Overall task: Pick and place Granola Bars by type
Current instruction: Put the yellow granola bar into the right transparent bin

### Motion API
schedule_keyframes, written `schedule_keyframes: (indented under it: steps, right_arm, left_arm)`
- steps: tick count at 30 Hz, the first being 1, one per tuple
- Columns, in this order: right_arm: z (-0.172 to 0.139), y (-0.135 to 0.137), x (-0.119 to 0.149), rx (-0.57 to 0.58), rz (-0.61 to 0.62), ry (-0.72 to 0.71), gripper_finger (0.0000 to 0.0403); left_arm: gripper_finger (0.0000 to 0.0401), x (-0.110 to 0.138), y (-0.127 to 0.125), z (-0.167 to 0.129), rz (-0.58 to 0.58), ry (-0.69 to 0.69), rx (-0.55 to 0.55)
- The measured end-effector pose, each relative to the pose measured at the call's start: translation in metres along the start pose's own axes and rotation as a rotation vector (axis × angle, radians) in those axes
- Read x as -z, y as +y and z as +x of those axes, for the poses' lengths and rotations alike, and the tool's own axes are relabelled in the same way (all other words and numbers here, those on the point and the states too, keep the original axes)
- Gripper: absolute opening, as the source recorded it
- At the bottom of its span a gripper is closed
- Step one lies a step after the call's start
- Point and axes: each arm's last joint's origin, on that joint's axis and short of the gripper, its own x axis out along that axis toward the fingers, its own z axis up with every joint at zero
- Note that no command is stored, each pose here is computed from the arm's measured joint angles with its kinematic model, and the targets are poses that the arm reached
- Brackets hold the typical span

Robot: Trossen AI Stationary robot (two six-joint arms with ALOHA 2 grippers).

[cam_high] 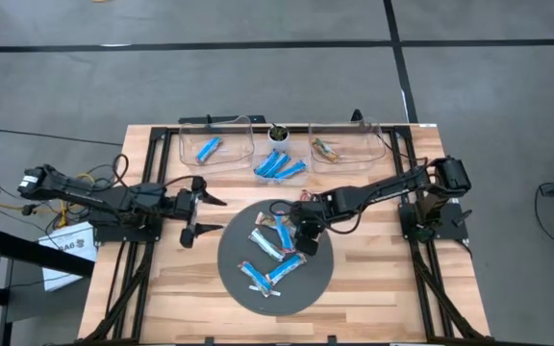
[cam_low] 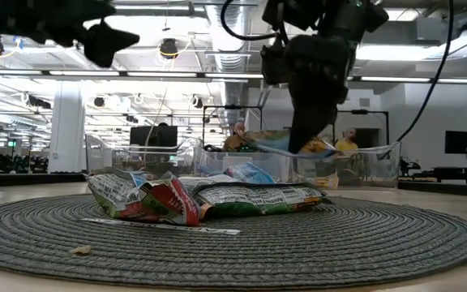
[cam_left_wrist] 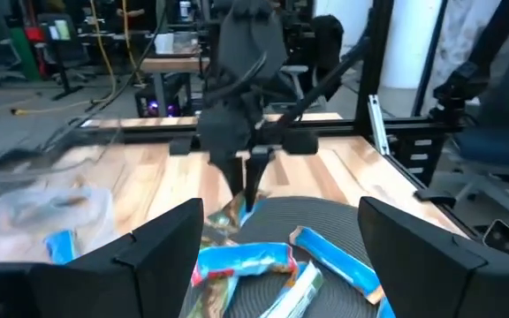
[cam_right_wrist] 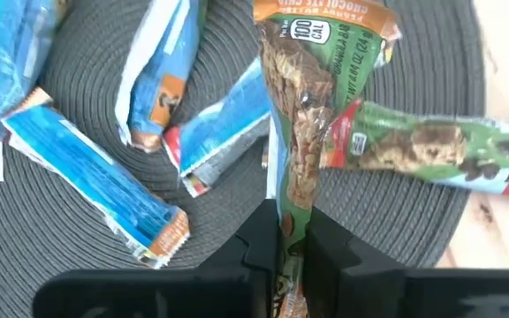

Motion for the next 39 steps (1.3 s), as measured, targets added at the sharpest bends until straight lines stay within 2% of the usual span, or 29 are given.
schedule_keyframes:
  steps: [4,10,16,22,28,34,39]
  right_arm:
    - [-0.006,0.001,-0.007,-0.003,-0.004,-0.018,0.0018]
    - [-0.028,0.002,-0.018,-0.005,-0.015,-0.106,0.0012]
    - [-0.071,-0.006,-0.023,0.039,0.013,-0.251,0.0020]
    - [-0.113,-0.017,-0.021,0.052,0.049,-0.382,0.0010]
    - [-0.141,-0.037,-0.019,0.078,0.110,-0.450,0.0018]
    - [-0.149,-0.066,-0.018,0.139,0.190,-0.438,0.0013]
    - [-0.151,-0.093,-0.019,0.197,0.261,-0.420,0.0010]
  left_arm:
    - [0.0294,0.012,0.005,-0.009,-0.024,-0.046,-0.027]
    - [0.0294,0.022,0.007,-0.023,-0.025,-0.104,0.016]
    - [0.0294,0.026,0.008,-0.031,-0.019,-0.139,0.017]
    - [0.0294,0.044,0.008,-0.035,-0.030,-0.137,0.009]
    - [0.0294,0.048,0.009,-0.039,-0.033,-0.184,0.005]
    - [0.0294,0.048,0.009,-0.040,-0.009,-0.181,-0.009]
    - [0.0294,0.053,0.013,-0.039,-0.027,-0.137,-0.153]
